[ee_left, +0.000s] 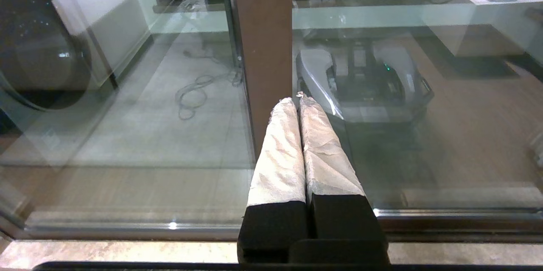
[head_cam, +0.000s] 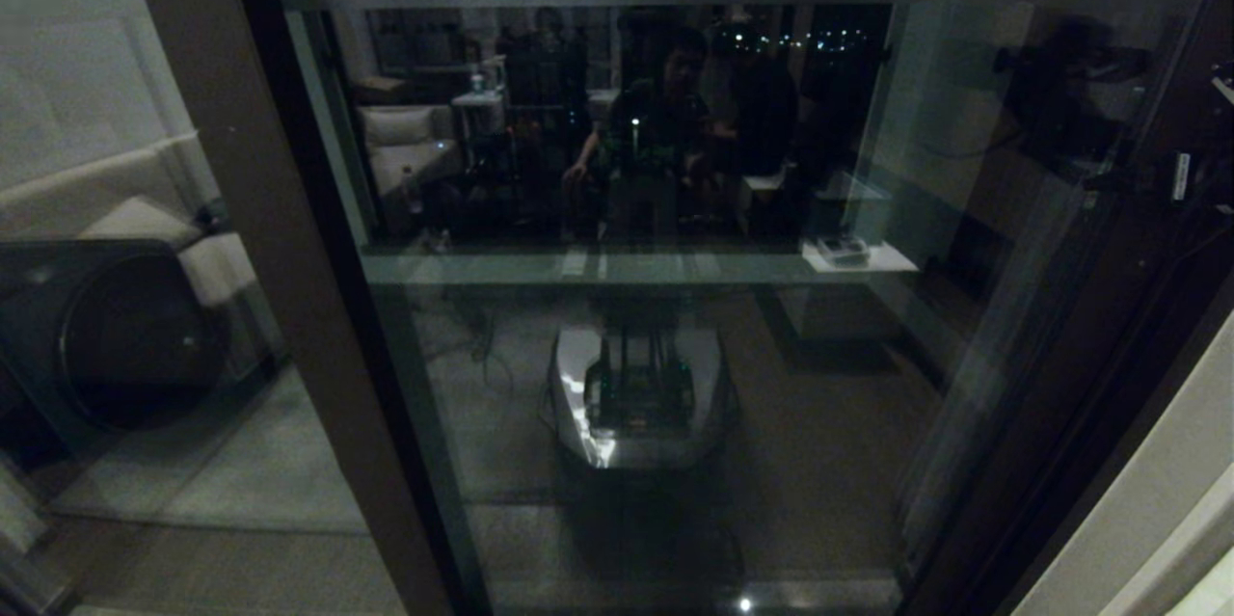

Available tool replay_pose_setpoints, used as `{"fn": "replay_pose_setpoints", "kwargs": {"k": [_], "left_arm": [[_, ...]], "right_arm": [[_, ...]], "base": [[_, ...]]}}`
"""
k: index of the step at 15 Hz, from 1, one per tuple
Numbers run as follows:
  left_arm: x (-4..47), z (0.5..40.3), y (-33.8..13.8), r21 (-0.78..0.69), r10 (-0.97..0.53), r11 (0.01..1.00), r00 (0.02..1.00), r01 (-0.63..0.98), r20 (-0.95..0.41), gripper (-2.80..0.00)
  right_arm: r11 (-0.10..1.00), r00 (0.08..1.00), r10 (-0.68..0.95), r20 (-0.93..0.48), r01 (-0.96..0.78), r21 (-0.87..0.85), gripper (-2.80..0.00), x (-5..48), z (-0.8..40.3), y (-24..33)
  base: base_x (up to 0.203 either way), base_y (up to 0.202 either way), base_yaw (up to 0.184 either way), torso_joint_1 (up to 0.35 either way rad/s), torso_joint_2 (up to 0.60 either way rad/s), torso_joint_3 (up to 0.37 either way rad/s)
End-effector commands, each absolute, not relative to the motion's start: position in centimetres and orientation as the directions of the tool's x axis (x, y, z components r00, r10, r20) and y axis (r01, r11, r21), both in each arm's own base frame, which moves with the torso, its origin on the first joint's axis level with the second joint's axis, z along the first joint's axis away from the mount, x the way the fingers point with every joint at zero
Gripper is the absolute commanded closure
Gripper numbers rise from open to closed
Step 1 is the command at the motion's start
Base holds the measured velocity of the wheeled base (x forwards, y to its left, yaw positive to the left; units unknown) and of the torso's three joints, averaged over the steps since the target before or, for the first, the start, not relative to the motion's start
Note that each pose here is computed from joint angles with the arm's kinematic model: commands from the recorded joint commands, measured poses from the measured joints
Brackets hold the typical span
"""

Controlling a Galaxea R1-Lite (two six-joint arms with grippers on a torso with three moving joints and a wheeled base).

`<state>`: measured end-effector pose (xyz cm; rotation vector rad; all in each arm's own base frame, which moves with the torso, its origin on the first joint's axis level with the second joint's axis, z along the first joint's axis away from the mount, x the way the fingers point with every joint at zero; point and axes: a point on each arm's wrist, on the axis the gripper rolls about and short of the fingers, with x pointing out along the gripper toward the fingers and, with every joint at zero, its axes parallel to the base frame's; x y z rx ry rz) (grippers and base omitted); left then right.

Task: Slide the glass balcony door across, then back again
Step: Open the slid door

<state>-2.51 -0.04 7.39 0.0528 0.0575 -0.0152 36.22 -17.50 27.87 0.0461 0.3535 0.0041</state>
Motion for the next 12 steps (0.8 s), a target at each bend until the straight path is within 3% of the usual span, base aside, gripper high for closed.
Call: {"fn": "replay_pose_setpoints", "kwargs": {"k": [1,12], "left_arm": [[-2.51,7.38,-0.04,0.053,-0.014,0.998,0.998,0.017,-0.058,0.0],[-2.51,7.38,-0.04,0.053,-0.014,0.998,0.998,0.017,-0.058,0.0]], "right_arm": [[0.999,0.937,0.015,-0.349,0.002,0.047,-2.8,36.32,27.72,-17.55],[0.999,0.935,0.028,-0.354,-0.012,0.046,-2.8,36.33,27.66,-16.97]], "base": [[0.0,0.0,0.0,0.0,0.0,0.0],[0.0,0.0,0.0,0.0,0.0,0.0]]}}
